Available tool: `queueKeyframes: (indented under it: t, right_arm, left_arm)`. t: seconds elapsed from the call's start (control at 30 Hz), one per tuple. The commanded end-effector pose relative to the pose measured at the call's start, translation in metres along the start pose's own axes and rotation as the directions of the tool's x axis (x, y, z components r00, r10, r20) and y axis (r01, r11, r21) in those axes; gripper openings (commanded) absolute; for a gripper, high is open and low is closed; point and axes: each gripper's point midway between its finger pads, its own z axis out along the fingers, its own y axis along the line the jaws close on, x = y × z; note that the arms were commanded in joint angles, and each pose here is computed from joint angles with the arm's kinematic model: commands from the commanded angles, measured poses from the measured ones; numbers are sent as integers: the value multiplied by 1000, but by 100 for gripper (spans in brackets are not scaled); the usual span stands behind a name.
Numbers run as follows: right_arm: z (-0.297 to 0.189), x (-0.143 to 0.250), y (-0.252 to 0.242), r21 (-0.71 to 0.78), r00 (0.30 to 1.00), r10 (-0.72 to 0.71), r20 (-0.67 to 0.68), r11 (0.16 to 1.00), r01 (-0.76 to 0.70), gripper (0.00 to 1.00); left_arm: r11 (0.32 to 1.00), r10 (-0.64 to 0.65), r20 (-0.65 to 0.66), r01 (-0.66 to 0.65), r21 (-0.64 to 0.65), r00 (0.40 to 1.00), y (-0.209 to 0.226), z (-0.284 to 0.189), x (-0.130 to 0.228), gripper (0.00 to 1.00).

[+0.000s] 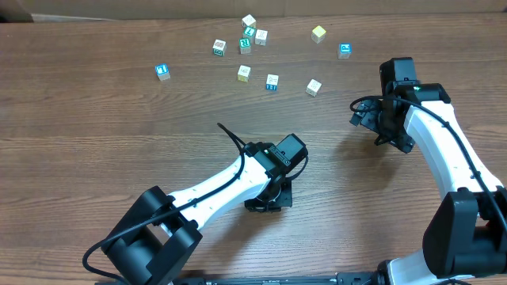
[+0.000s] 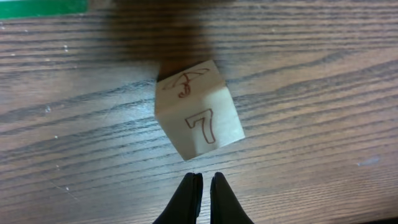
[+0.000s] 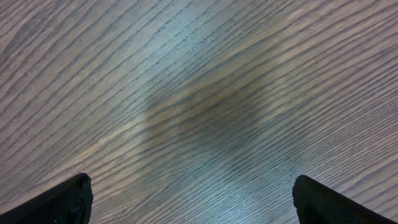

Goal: Form a circle
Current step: 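Lower the left gripper behind the '7' block, then push the '7' block with the left gripper toward the F block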

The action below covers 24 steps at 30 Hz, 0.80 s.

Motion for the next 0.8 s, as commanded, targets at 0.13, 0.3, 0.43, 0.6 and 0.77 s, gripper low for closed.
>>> queueKeyframes:
  t: [0.13, 0.3, 0.43, 0.6, 0.77]
  right_arm:
    - [-8, -7, -1, -8, 999, 9, 32, 1000, -9, 100]
    - [-8, -7, -1, -8, 999, 9, 32, 1000, -9, 100]
    - [-8, -7, -1, -8, 999, 9, 32, 1000, -9, 100]
    - [-8, -7, -1, -8, 999, 9, 32, 1000, -9, 100]
    - [-8, -7, -1, -8, 999, 9, 32, 1000, -9, 100]
  left_arm:
    - [999, 17, 11, -17, -30, 1000, 0, 6, 3, 5]
    - [999, -4, 34, 5, -37, 999, 1, 6, -1, 5]
    - [999, -1, 57, 4, -36, 998, 0, 6, -6, 7]
    - [999, 0, 65, 2, -32, 998, -2, 6, -8, 8]
    - [999, 0, 65, 2, -33, 998, -2, 6, -8, 8]
